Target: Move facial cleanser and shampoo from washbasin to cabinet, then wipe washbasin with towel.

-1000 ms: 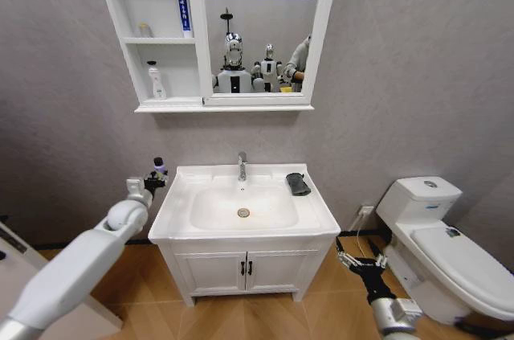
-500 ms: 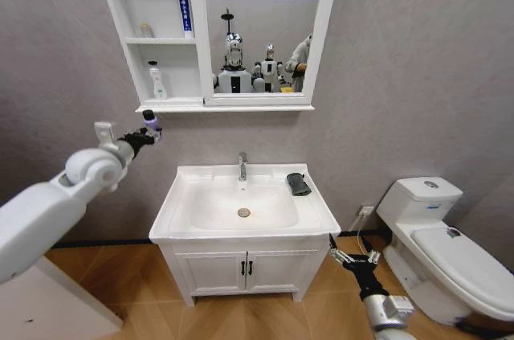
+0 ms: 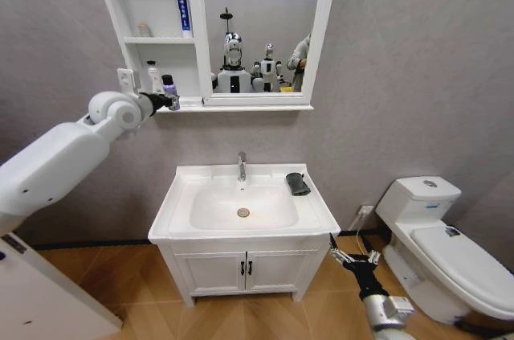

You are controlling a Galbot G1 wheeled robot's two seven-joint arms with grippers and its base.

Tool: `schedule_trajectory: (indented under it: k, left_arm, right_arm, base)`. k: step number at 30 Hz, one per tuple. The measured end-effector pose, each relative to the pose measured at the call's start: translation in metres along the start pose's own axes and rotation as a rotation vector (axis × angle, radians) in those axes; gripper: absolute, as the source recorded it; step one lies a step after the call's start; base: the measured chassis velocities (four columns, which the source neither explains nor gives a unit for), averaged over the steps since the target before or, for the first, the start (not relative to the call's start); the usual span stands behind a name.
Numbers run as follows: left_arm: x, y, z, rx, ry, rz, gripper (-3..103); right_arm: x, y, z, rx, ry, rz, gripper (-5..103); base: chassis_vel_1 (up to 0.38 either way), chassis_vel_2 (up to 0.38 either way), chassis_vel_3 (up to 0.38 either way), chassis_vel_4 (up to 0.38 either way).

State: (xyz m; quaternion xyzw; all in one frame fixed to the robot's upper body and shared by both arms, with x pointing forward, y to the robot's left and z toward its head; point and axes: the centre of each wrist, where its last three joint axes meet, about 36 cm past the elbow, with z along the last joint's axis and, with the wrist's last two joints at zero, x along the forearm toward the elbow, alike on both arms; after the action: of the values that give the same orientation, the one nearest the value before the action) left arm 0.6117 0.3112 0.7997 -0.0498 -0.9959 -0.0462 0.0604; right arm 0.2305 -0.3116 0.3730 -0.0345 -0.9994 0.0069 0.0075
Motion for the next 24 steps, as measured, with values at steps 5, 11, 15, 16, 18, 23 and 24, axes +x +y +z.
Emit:
schedule_trajectory:
  k: [5,11,15,16,18,23,24]
  left_arm:
    - [-0.02,0.001,-0.011,0.004,-0.001,-0.009,42]
    - [-0.058,-0.004,-0.018,0.005,0.008,-0.022,42]
    - [-0.073,-0.011,-0.021,-0.01,0.008,-0.021,42]
    - [-0.073,-0.011,-0.021,-0.01,0.008,-0.021,42]
    - [-0.084,-0.012,-0.022,-0.022,0.011,-0.029,42]
    - [-0.094,-0.008,-0.024,-0.03,0.01,-0.041,42]
    - [-0.098,-0.005,-0.023,-0.03,0.012,-0.046,42]
  right_arm:
    - [-0.002,0.0,0.001,-0.003,-0.003,0.001,100]
    - [-0.001,-0.008,0.004,0.007,-0.003,0.011,100]
    - [-0.001,-0.01,0.005,0.01,-0.002,0.017,100]
    - [-0.001,-0.01,0.005,0.01,-0.002,0.017,100]
    - [0.004,-0.011,0.01,0.008,0.006,0.022,100]
    - [0.01,-0.018,0.017,0.016,0.016,0.033,100]
    - [0.011,-0.022,0.018,0.019,0.016,0.039,100]
  base:
    - [0.0,0.0,0.0,0.0]
    - [0.0,0.0,0.0,0.0]
    - [0.0,0.0,0.0,0.0]
    - [0.0,0.0,0.0,0.0]
    - [0.0,0.0,0.0,0.0]
    - [0.0,0.0,0.0,0.0]
    - [0.0,0.0,0.0,0.0]
